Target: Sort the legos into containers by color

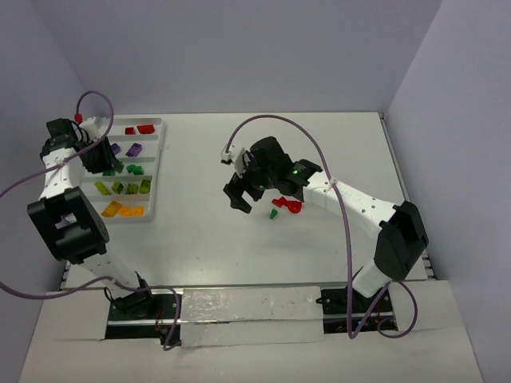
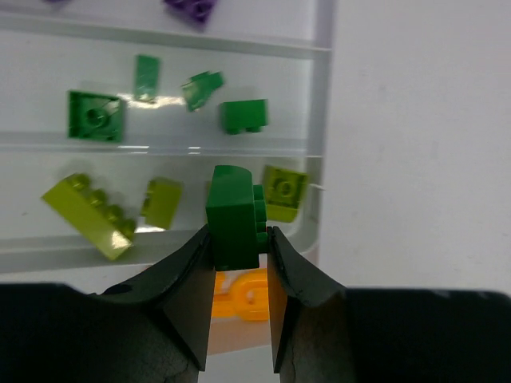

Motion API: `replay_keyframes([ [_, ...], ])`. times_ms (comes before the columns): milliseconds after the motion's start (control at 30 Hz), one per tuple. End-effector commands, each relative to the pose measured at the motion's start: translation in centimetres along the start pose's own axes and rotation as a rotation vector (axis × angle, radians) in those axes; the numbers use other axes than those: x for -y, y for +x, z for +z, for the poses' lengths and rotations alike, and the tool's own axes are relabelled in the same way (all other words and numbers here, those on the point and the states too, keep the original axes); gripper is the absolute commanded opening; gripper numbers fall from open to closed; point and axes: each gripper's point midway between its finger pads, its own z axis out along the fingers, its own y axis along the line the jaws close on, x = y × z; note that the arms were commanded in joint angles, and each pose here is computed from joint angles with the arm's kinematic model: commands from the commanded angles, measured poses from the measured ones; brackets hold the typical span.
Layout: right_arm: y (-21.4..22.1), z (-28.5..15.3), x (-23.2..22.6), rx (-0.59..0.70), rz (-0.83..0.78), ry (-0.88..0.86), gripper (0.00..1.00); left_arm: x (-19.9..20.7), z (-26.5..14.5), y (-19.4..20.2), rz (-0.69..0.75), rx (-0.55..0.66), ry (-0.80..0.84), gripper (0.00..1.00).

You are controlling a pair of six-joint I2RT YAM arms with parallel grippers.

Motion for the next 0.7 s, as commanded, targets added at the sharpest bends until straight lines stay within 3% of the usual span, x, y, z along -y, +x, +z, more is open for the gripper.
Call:
replay_keyframes([
  [0, -0.6, -0.7, 0.5, 0.026, -0.010, 0.019, 1.00, -4.0, 0.8, -2.1, 0.073, 0.048, -0.149, 0.10],
  [333, -0.1, -0.3, 0.7, 0.006, 0.003, 0.016, 1.00, -6.4, 4.2, -3.8, 0.089, 0.042, -0.195, 0.18],
  [667, 0.0, 0.1, 0.8, -0.007, 0.008, 0.006, 1.00, -6.3, 5.7, -4.0, 0.142, 0.026, -0.216, 0.26],
])
